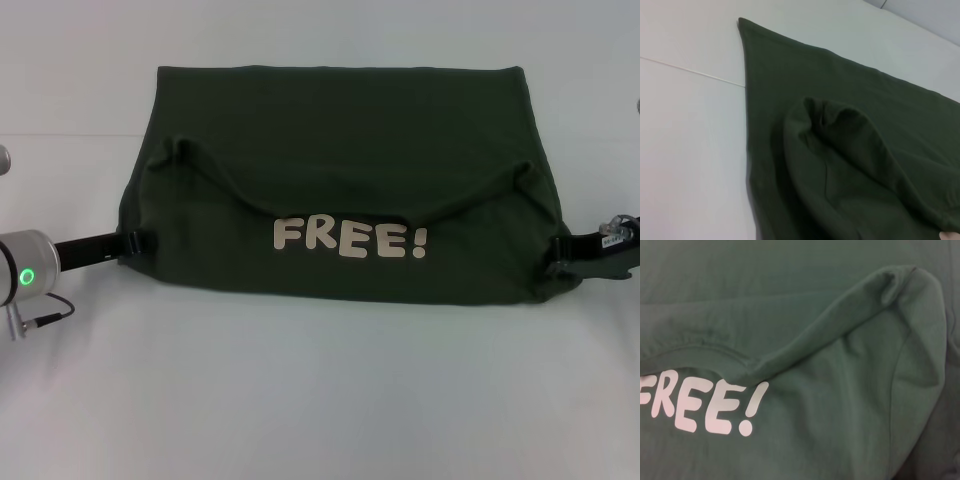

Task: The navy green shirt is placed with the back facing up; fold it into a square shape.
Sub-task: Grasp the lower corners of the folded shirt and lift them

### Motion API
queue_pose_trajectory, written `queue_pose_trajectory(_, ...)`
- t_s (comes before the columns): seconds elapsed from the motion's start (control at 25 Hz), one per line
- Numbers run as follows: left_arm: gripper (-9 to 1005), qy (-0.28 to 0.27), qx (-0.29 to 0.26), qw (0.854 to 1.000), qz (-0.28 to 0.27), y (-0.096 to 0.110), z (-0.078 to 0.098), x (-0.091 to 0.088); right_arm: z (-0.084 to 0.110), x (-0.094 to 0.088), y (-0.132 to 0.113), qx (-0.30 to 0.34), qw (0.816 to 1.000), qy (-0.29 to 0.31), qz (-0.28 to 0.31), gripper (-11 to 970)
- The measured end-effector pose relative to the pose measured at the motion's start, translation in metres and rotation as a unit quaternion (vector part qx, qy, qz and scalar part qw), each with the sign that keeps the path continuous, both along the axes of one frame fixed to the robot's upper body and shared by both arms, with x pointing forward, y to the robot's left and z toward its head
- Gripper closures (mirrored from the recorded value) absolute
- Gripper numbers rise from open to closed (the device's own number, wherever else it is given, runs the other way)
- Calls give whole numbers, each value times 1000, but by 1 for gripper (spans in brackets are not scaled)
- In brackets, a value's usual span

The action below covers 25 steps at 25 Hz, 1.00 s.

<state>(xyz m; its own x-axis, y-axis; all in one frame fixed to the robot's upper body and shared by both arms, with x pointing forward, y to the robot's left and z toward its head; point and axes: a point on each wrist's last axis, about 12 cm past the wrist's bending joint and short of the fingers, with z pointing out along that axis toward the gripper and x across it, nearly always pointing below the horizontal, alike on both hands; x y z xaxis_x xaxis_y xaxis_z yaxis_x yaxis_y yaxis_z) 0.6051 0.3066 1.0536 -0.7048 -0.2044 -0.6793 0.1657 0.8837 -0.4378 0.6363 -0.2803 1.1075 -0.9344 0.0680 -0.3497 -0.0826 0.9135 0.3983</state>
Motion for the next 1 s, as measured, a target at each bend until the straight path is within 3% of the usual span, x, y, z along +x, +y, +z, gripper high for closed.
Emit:
queue_pose_trajectory(0.16,956,0,-1,1000,-2,0,1,0,1,0,-4,1,1000,1,-2,894)
queue_pose_trajectory(0.48,956,18,-21,999,-42,5,11,-5,6,-9,-16,18,999,17,26,921)
queue_pose_trajectory(1.0,955,126,-83,983,-100,42,22,-57,-2,-71,-30,73,977,96,174,920)
